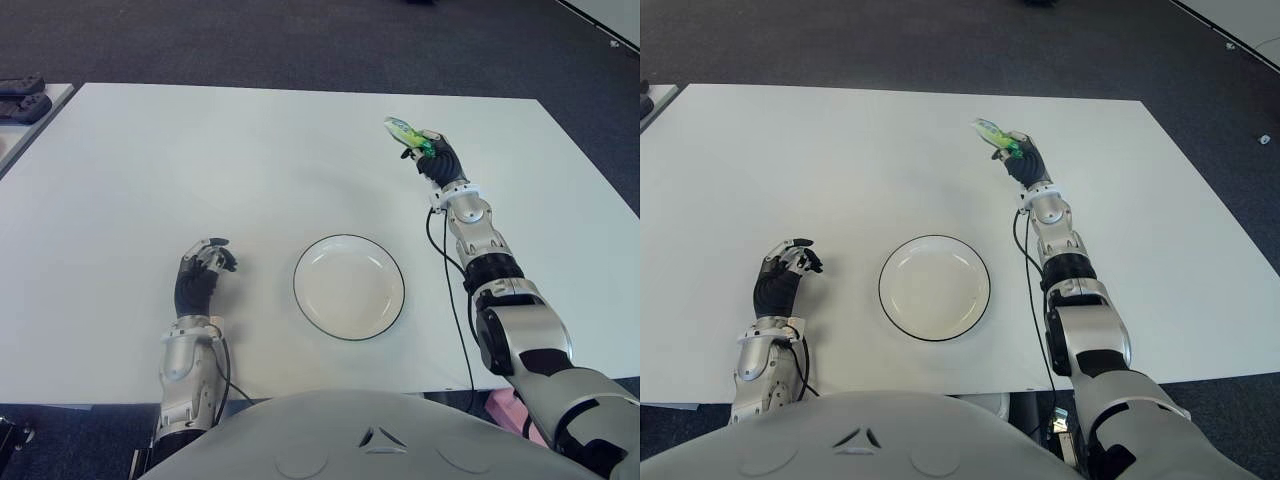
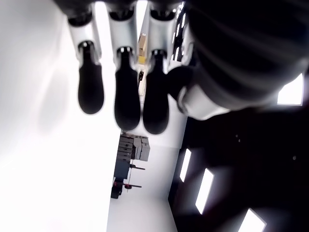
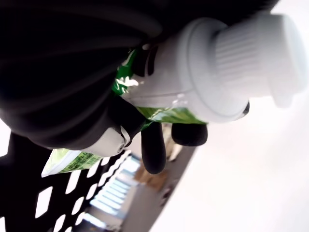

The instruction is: Put the toothpaste on the table into the plate.

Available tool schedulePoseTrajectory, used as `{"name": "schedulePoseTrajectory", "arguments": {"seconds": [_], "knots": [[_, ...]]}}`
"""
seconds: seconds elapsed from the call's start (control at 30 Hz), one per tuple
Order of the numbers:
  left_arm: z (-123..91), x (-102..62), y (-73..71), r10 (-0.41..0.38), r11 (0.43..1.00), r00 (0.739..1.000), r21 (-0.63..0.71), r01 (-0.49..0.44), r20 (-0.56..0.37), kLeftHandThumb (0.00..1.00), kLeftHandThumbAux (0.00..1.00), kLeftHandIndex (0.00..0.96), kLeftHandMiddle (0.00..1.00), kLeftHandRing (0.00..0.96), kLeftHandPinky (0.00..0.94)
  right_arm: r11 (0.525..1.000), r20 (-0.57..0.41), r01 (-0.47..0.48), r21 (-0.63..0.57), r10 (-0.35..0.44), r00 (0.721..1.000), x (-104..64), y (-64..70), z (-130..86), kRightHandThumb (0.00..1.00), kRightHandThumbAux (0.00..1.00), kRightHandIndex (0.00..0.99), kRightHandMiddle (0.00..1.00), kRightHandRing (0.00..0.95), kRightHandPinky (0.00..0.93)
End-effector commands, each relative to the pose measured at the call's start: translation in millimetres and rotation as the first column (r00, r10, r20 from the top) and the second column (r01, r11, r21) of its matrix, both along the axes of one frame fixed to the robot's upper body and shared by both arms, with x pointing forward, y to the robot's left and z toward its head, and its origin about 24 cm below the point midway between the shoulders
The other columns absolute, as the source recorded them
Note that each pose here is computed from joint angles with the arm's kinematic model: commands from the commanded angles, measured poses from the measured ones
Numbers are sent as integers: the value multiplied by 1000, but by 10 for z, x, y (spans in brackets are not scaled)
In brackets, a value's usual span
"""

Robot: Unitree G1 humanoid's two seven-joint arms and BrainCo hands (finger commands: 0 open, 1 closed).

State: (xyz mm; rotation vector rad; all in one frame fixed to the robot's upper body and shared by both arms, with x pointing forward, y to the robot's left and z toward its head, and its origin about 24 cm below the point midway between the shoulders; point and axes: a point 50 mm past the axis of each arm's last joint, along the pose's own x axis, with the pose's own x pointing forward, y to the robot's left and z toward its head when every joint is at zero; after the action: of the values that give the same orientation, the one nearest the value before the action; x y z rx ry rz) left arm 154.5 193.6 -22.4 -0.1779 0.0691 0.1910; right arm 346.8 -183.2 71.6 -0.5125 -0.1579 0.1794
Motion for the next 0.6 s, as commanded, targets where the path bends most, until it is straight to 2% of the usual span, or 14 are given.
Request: {"name": "schedulePoseTrajectory", "arguments": {"seconds": [0.03,0.17,0.23,0.4,0.5,0.6], "knots": [[-55,-10,-31,9,1000,1000,-16,-9,-24,703,718,436,618,596,594,990,70,-132,-57,136,988,-139,197,17,853,679,397,536,891,855],[-50,-4,-42,9,1000,1000,-13,-9,-23,704,718,436,617,597,591,954,79,-279,-108,288,954,-306,369,2,853,679,397,535,883,842],[-48,-1,-47,6,1000,1000,-11,-6,-22,704,718,435,615,595,585,941,72,-320,-113,329,942,-362,417,-7,853,679,397,533,877,832],[-47,7,-50,-15,1000,1000,-2,15,-14,702,719,434,611,590,572,879,64,-448,-162,462,884,-477,587,-2,852,680,395,530,868,819],[-58,14,-47,-17,1000,1000,-9,17,-18,701,719,434,610,591,574,814,39,-546,-200,563,825,-586,729,-34,851,680,394,530,866,831],[-63,17,-55,-14,1000,1000,-18,13,-23,701,719,434,612,593,578,768,13,-595,-235,615,788,-654,779,-55,850,681,392,533,867,838]]}}
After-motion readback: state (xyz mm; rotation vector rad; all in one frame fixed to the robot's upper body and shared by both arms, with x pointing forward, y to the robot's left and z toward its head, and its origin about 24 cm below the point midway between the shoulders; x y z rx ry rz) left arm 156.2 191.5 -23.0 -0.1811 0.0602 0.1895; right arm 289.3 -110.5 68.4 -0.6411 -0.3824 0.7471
